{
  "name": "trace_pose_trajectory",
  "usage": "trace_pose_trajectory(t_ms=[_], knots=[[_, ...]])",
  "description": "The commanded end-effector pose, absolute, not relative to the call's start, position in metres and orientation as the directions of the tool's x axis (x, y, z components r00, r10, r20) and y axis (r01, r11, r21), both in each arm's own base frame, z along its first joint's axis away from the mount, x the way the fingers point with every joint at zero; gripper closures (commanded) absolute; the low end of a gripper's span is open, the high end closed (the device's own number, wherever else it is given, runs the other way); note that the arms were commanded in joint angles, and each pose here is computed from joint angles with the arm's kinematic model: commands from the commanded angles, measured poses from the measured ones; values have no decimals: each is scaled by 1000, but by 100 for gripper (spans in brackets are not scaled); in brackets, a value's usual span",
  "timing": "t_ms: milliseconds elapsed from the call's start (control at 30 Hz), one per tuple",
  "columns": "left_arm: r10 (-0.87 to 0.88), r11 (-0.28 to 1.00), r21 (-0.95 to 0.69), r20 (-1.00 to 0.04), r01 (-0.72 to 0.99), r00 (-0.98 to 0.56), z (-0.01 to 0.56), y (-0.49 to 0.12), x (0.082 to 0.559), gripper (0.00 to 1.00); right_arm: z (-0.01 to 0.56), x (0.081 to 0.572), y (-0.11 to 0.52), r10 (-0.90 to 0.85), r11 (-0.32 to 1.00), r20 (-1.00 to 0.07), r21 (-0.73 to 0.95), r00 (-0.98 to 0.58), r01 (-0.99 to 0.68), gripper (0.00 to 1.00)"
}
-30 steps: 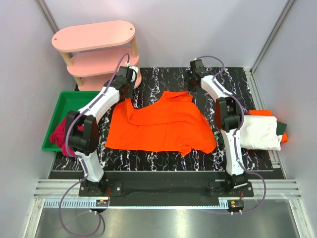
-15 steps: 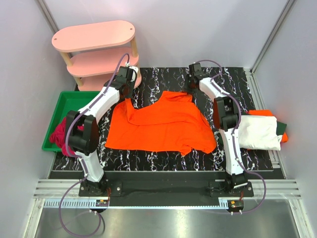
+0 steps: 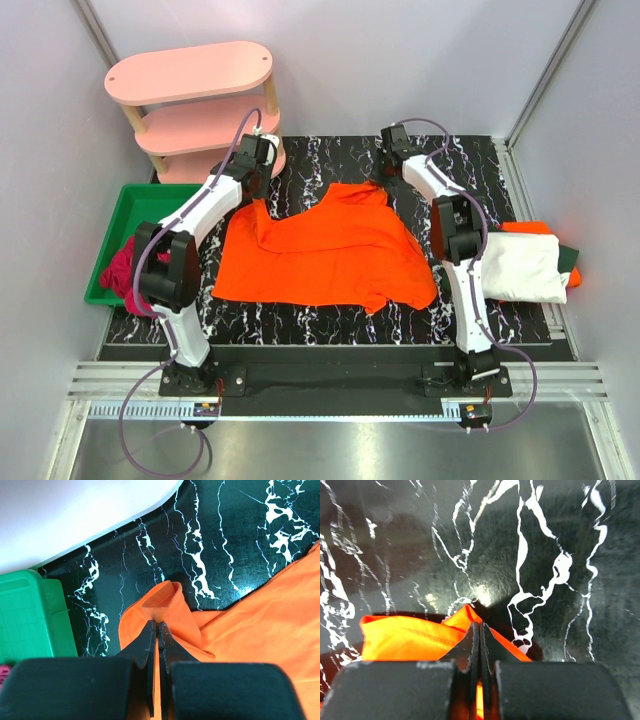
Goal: Fold and stack the t-shirts
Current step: Flatten out the tshirt
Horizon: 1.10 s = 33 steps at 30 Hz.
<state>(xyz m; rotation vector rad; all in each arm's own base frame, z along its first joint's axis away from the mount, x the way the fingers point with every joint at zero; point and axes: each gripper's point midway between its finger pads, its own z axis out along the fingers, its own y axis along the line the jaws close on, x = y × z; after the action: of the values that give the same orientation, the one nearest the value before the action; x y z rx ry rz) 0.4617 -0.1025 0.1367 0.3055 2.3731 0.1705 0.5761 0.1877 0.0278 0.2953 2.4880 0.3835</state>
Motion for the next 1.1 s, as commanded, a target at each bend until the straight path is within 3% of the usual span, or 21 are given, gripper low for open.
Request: trace_pose_trajectory(t_ms=[0, 567, 933, 1067], knots=[[239, 971, 179, -715, 159, -657, 164, -109, 466, 100, 156, 595, 197, 308, 929, -706, 369, -638, 39, 100], [204, 979, 166, -773, 118, -601, 204, -103, 457, 100, 235, 557, 170, 260, 956, -806, 291, -532, 28, 100], [170, 985, 166, -904, 46, -393, 325, -69, 389, 100, 365, 442, 127, 166, 986, -929, 168, -332, 24, 100], [172, 985, 160, -924, 62, -340, 345, -61, 356, 100, 409, 393, 122, 140, 990, -951, 140, -274, 21, 100]])
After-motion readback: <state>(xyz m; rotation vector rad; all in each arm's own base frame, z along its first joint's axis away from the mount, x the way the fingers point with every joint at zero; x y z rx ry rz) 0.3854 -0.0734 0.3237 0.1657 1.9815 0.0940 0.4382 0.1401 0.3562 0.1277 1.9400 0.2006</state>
